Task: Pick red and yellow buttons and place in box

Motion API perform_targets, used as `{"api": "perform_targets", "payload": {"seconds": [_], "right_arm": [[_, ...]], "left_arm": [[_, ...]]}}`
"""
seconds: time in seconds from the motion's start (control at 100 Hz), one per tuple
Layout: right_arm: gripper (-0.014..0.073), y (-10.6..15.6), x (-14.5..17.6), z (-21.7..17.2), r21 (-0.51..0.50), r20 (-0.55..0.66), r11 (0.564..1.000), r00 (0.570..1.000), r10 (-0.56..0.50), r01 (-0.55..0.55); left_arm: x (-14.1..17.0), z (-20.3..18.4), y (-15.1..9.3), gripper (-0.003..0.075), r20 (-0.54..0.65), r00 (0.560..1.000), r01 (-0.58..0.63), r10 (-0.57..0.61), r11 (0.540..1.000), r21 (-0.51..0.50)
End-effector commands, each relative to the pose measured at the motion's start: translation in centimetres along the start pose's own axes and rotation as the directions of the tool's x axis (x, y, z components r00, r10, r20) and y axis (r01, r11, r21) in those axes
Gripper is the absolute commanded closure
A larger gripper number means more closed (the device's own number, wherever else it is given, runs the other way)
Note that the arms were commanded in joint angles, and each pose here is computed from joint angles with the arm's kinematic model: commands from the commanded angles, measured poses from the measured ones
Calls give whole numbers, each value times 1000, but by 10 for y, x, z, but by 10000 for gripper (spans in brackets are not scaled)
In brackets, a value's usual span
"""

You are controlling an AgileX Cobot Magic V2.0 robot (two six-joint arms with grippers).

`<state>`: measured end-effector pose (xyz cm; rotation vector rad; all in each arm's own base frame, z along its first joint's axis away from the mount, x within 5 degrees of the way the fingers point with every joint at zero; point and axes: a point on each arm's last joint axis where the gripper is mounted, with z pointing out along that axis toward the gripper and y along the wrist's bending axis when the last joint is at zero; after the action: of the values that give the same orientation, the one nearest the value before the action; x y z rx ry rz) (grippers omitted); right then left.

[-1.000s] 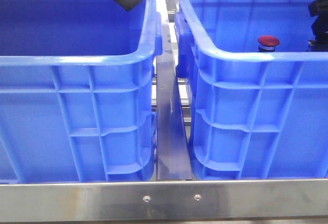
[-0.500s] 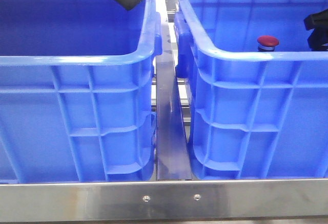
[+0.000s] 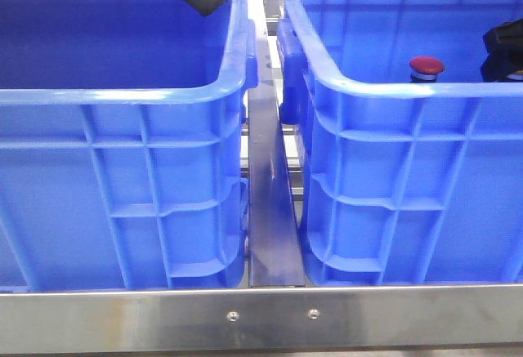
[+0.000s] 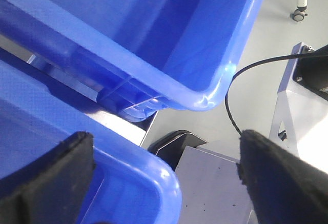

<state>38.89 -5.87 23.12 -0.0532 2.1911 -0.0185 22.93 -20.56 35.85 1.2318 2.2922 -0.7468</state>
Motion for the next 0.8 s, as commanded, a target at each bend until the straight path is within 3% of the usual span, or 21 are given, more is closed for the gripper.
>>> {"api": "perform_targets", "payload": {"seconds": [0.0,0.33,0.57,0.66,0.79], "right_arm": [[48,-2,-24,-20,20,87,1000,996,-10,8],[48,10,-39,-54,-73,129,997,991,-27,36],[57,18,-37,-95,-69,177,996,983,-48,61],[128,22,-34,-114,-64,201,996,978,-53,67],[360,30,-26,-142,-85,228,993,972,-62,83]], "left_arm": [[-9,-16,-11,167,94,996,-9,8,1000,14],[-10,-16,-10,167,103,995,-12,13,1000,-1],[-10,-20,-7,169,107,993,-37,43,998,-58],[-13,-24,-6,203,152,988,-27,40,996,-84],[-14,-31,-1,291,201,980,35,-1,986,-165]]}}
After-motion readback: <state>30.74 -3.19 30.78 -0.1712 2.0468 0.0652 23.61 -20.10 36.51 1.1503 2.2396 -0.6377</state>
